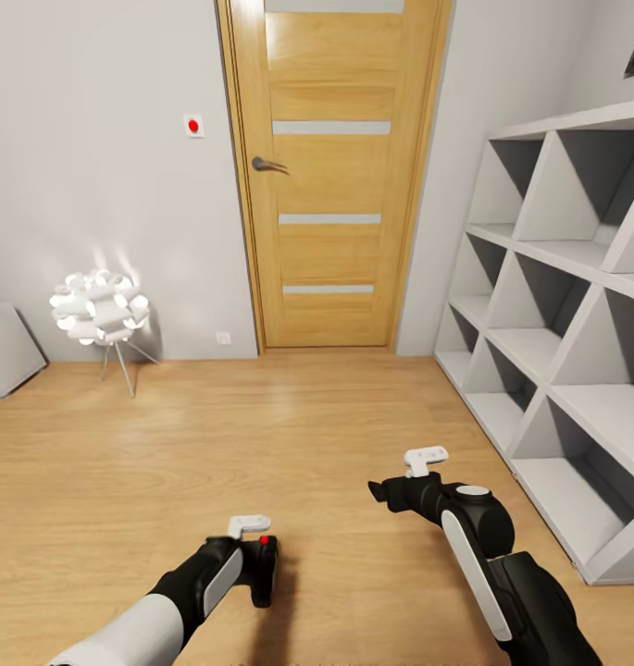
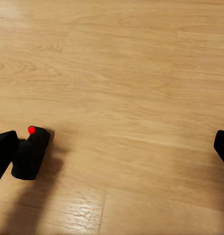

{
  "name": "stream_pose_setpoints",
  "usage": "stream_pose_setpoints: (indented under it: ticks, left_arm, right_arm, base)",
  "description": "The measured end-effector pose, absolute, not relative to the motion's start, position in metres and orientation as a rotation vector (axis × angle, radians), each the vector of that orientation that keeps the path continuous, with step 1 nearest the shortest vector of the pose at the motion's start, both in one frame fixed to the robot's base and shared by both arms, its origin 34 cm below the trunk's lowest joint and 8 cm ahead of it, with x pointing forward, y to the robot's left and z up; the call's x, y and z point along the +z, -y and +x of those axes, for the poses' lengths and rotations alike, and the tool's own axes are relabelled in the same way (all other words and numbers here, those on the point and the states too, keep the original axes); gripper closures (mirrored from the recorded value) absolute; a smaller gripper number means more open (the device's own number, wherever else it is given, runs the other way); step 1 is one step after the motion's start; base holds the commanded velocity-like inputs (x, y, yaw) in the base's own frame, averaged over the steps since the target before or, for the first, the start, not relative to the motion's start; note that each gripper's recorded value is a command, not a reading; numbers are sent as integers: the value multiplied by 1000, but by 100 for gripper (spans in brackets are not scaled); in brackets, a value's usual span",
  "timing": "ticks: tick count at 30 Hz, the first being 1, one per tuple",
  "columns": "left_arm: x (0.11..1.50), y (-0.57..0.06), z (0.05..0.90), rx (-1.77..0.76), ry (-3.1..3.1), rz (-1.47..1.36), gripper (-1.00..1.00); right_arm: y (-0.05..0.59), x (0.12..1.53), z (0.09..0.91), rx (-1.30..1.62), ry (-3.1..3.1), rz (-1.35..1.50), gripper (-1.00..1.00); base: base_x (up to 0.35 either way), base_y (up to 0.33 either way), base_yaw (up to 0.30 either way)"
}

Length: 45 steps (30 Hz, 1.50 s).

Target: Attach the digital camera to the camera tripod in the bedroom.

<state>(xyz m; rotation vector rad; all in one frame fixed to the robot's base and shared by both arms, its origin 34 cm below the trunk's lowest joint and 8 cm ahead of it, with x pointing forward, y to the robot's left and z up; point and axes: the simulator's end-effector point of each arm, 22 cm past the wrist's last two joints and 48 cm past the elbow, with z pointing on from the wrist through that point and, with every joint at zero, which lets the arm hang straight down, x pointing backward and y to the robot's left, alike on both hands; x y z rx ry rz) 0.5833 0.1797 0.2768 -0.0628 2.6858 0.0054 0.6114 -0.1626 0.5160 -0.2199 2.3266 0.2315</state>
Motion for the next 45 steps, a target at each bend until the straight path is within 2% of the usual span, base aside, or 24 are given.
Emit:
stream_pose_setpoints:
  ticks: [18, 28, 45]
  left_arm:
    - [252, -174, 593, -49, -2660, -47, -100]
    - [258, -174, 626, -64, -2668, -44, -100]
    - [227, -210, 627, -13, -2773, -67, -100]
  right_arm:
    - [152, 476, 608, 247, -2387, -251, -100]
    - [151, 453, 605, 255, -2432, -252, -100]
    - [142, 413, 595, 276, -2506, -285, -100]
  base:
    - [0, 0, 0]
    - [0, 0, 0]
    - [0, 0, 0]
